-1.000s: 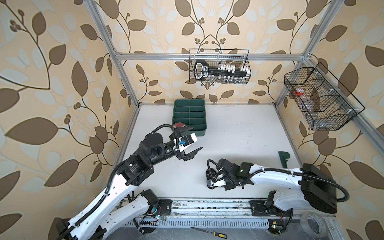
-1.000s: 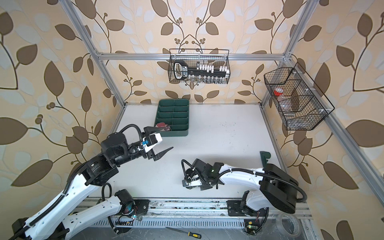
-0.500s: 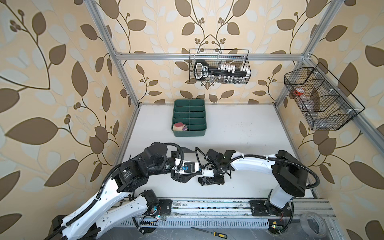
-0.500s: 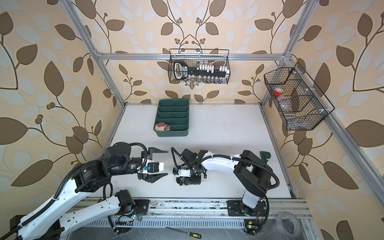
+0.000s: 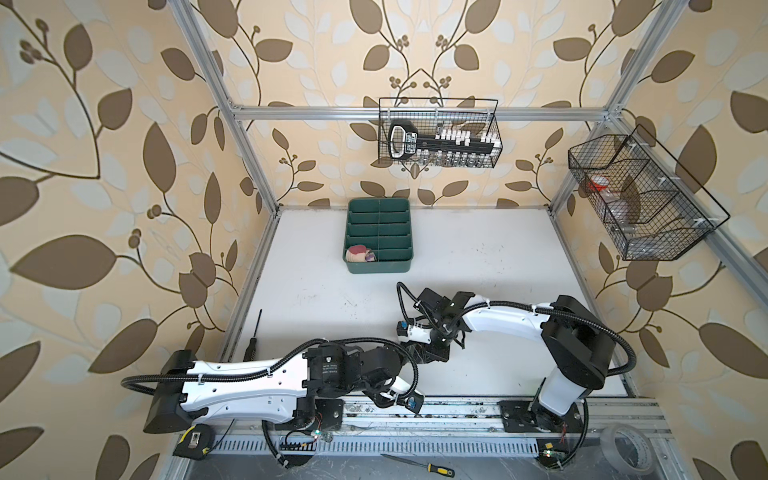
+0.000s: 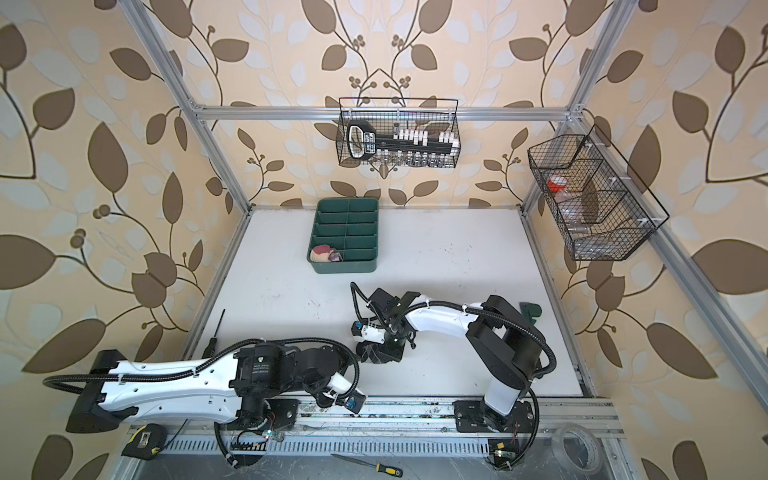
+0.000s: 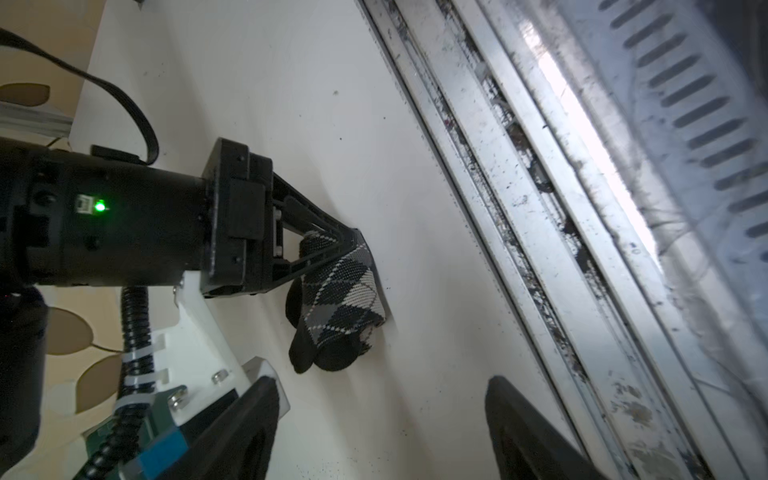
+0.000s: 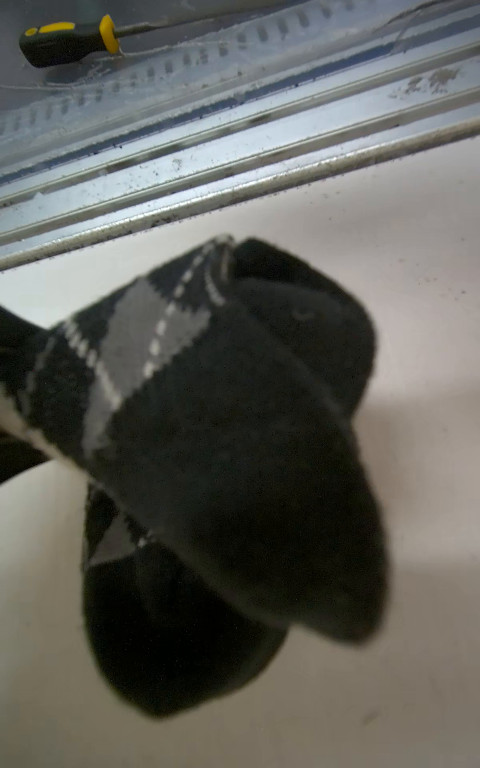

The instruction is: Roll the socks

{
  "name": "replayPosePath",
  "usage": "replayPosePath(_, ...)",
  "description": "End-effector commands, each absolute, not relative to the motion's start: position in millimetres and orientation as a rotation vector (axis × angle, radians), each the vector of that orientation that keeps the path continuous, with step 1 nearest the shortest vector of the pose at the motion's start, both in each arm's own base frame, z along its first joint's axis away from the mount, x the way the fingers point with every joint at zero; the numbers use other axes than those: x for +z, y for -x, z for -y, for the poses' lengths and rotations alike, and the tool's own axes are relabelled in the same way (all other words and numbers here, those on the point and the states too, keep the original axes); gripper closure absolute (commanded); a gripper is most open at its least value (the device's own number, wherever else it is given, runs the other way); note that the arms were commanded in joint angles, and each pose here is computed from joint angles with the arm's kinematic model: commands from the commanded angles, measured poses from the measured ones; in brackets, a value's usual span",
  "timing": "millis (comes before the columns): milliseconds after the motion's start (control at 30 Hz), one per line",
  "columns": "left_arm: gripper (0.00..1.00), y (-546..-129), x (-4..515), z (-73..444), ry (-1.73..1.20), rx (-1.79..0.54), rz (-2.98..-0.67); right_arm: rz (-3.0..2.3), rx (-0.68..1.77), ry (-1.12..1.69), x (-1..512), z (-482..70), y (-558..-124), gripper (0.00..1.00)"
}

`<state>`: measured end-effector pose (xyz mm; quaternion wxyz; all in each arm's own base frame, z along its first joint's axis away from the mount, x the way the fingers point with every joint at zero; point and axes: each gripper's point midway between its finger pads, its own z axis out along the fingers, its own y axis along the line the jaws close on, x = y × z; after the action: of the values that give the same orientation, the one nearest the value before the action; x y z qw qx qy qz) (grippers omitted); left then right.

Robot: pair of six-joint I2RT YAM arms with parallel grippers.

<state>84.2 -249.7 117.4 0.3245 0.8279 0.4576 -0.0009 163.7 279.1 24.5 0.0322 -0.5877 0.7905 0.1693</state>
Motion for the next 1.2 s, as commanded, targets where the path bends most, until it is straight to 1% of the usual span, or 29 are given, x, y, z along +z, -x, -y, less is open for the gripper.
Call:
replayPosePath(0, 0.23, -110.0, 126.8, 269.3, -2.006, 0.116, -1.164, -2.536, 0.407, 1.817, 9.1, -252.3, -159.6, 0.95)
replayPosePath(267, 0.22, -126.4, 89.9, 282.8, -1.991, 0.218, -1.234, -2.517, 0.413, 1.817, 12.1, -249.0, -158.0, 0.94)
replayPosePath(433, 0.24, -135.3, 67.0, 292.1, -2.009, 0.288, -1.255, -2.499, 0.420, 1.821, 14.3, -246.9, -157.1, 0.94)
replayPosePath(633, 0.24, -146.2, 56.6, 293.1, -1.988, 0.371, -1.272, -2.491, 0.494, 1.862, 14.1, -246.3, -145.5, 0.95)
replayPosePath(833, 0.27, -150.1, 47.2, 296.0, -1.983, 0.398, -1.274, -2.489, 0.584, 1.908, 14.8, -246.3, -132.0, 0.95)
replayPosePath(967, 0.33, -153.7, 34.0, 294.9, -2.007, 0.451, -1.291, -2.492, 0.594, 1.912, 15.4, -244.7, -129.5, 0.95)
replayPosePath(1167, 0.47, -152.0, 29.6, 295.6, -2.008, 0.433, -1.307, -2.484, 0.619, 1.912, 18.5, -246.2, -127.7, 0.95)
